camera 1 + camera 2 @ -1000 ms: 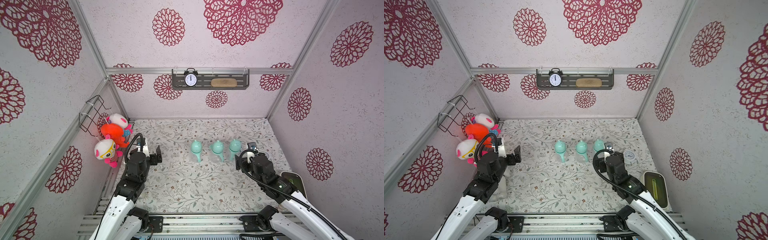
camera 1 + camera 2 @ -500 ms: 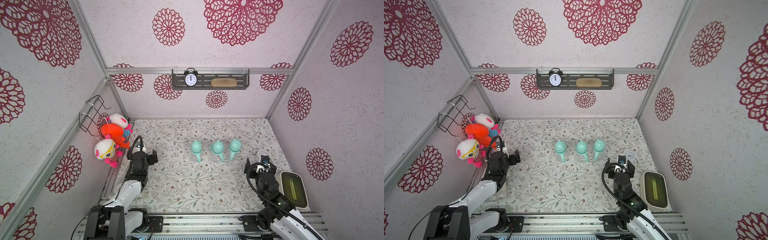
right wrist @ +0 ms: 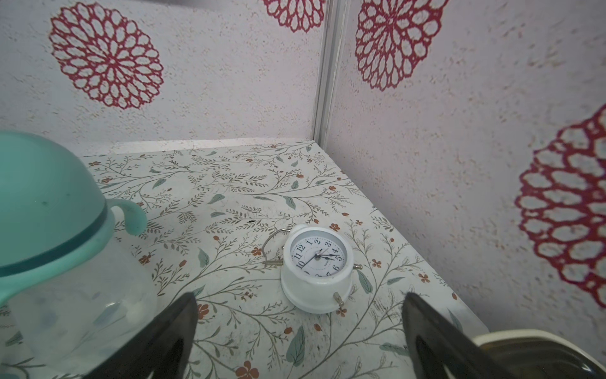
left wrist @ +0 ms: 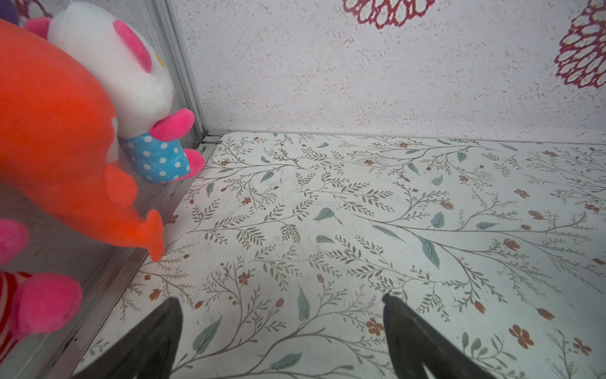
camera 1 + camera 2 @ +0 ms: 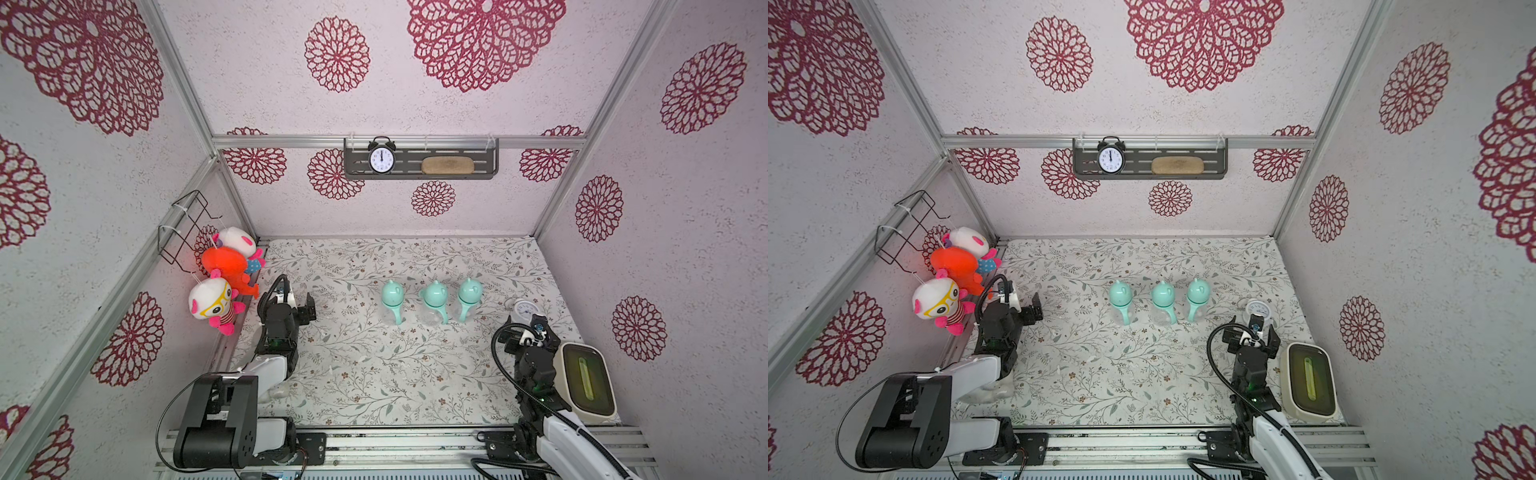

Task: Assemble the baby bottles
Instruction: Reset both arms

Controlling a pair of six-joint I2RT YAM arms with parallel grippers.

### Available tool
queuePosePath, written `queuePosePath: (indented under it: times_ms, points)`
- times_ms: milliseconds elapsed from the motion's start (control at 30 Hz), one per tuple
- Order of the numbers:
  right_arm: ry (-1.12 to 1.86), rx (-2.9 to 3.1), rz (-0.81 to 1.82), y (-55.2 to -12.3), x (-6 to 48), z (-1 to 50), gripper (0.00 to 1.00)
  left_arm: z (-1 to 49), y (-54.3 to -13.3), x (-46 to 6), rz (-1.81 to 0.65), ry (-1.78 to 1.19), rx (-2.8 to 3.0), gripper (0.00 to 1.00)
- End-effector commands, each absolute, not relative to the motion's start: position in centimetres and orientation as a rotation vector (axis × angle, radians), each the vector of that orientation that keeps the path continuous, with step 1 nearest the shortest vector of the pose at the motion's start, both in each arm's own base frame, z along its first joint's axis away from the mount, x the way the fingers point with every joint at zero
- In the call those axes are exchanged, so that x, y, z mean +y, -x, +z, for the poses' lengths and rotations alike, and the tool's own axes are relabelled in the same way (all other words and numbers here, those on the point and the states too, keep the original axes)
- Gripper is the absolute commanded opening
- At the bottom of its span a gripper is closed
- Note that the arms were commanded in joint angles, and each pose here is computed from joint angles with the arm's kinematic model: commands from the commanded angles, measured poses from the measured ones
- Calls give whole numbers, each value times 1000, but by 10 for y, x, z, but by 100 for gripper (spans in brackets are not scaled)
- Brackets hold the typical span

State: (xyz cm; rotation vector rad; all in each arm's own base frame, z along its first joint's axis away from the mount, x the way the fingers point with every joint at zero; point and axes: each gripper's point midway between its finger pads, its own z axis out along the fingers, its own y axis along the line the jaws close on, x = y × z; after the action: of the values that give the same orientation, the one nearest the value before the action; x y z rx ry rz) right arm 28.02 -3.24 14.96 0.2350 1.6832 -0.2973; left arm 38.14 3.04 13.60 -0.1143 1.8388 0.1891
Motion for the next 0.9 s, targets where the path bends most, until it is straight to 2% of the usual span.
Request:
queuePosePath:
  times_ms: [0,233,867]
  points:
    - [-275,1543,-218,-288,-35,177,98,146,-387,36,217,90,1780,98]
    - [-260,1571,-183,-309,-38,160,98,138,-394,34,202,48,1781,98]
    - [-311,1646,-186,-349,-52,123,98,122,-401,68,228,227,1790,98]
